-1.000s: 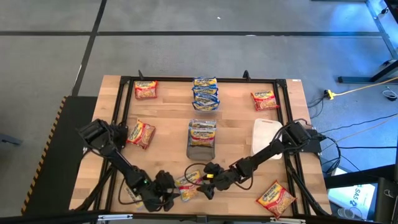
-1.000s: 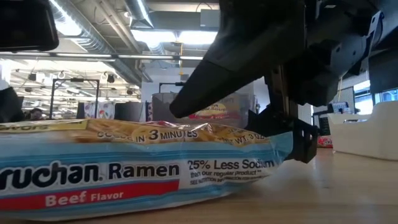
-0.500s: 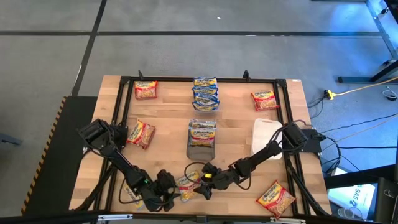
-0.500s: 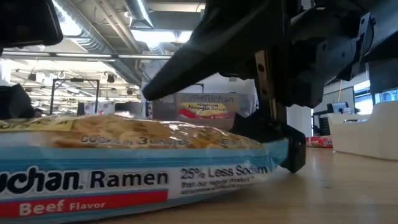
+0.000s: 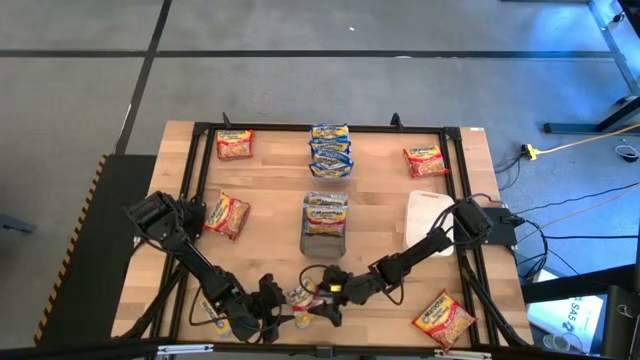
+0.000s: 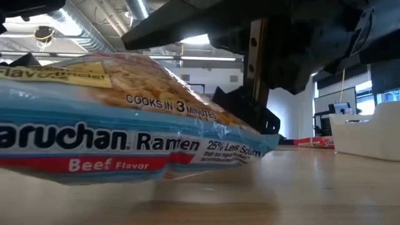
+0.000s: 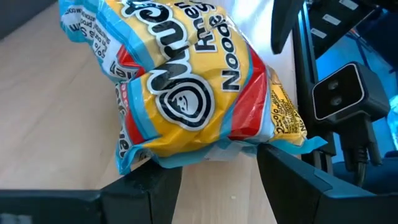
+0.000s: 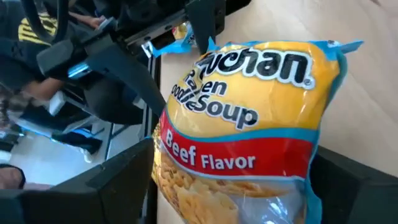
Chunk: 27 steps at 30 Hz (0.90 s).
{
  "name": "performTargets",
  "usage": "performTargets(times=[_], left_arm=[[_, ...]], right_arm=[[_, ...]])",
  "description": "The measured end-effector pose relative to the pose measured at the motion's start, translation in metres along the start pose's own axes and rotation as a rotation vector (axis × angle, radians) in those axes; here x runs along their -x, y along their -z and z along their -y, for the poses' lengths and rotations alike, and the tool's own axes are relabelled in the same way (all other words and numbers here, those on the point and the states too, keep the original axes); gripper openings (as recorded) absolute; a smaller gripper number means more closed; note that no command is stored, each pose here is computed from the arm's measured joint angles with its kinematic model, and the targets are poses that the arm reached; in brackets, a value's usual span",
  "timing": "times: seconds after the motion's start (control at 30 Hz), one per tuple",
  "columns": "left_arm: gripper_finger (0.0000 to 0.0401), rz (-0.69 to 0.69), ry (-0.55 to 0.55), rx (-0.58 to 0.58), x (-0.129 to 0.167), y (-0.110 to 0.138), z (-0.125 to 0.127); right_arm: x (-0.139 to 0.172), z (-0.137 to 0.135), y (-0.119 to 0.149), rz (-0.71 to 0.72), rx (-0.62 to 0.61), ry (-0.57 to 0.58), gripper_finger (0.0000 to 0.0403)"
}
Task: Sort Maruchan noodles
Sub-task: Put the light blue noodle pack into the black bin
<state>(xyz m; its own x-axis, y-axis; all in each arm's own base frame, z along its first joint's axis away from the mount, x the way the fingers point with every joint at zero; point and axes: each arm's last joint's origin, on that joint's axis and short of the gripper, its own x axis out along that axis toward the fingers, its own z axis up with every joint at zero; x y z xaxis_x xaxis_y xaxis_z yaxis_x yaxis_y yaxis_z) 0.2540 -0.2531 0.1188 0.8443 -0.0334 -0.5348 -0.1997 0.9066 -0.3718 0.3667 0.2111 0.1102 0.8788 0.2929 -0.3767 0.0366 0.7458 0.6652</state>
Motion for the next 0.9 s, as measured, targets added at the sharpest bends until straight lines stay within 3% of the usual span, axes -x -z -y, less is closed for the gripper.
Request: performTargets(times=[0.13,0.57,0.7,0.9], left_arm=[[0.0201,-0.008,0.006,-0.013,0.0,0.0,0.0],[0.0201,-0.056,0.061,0.09,0.013,0.013,0.011],[0.0201,-0.086,0.054,0.107,0.016,0.018,0.011],[0.0201,-0.132,0.062,0.155,0.017,0.02,0.011]], right_arm=[[0.0,0.0,0.0,-0.001,0.044,0.0,0.0297],[0.0,-0.002,-0.001,0.007,0.258,-0.009,0.0112],[0.0,-0.002,-0.001,0.002,0.318,-0.008,0.0097],[0.0,-0.002,-0.001,0.005,0.338,-0.004,0.0105]])
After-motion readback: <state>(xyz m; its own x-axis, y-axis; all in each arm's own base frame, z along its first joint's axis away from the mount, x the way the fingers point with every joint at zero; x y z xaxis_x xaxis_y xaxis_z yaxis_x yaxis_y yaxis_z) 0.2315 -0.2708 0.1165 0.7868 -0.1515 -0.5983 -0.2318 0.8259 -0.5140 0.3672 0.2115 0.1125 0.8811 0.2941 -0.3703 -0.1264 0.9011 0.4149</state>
